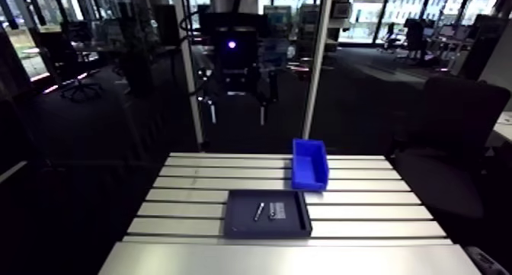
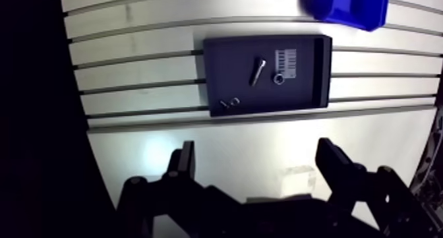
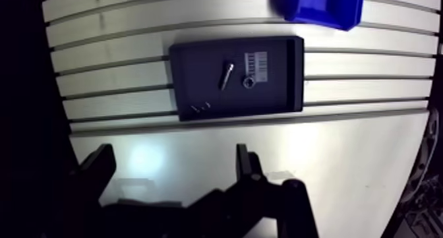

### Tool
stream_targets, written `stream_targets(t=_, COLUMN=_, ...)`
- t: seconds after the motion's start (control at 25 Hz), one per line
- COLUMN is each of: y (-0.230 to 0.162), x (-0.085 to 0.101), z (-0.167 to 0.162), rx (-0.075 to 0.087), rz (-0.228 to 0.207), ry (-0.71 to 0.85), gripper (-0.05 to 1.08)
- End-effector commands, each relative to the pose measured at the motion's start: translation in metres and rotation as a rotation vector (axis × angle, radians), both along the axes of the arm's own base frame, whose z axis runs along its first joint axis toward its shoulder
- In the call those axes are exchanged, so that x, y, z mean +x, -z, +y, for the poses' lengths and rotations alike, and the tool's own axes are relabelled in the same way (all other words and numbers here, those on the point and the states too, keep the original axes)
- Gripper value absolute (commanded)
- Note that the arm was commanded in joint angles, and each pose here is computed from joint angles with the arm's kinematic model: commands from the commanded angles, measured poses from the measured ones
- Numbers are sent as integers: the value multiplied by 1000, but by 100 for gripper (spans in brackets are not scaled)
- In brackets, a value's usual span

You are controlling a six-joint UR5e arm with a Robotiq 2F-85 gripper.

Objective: Pick up the M10 bolt from the tray and put it into the blue bin.

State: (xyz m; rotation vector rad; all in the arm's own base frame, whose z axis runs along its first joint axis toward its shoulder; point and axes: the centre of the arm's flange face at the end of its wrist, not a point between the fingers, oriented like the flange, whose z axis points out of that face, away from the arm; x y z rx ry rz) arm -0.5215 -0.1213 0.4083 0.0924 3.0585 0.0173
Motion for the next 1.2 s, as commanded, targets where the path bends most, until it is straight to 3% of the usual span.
stream_targets(t=0.04, y=23, x=4, z=1, rx=5, rz=2, ry=46, gripper=1)
stream_targets(t=0.16, y=29, x=3, z=3, rx=6, rz=29, ry=66, gripper=1)
stream_targets(t=0.36, y=49, x=4, z=19, rx=6, rz=40, ry=119, gripper=1)
stream_targets(t=0.76, y=93, x=16, z=30, rx=6, rz=8, ry=204, gripper=1)
stream_targets(t=1.2, y=128, x=33, z=29, rx=5, rz=7, ry=213, gripper=1)
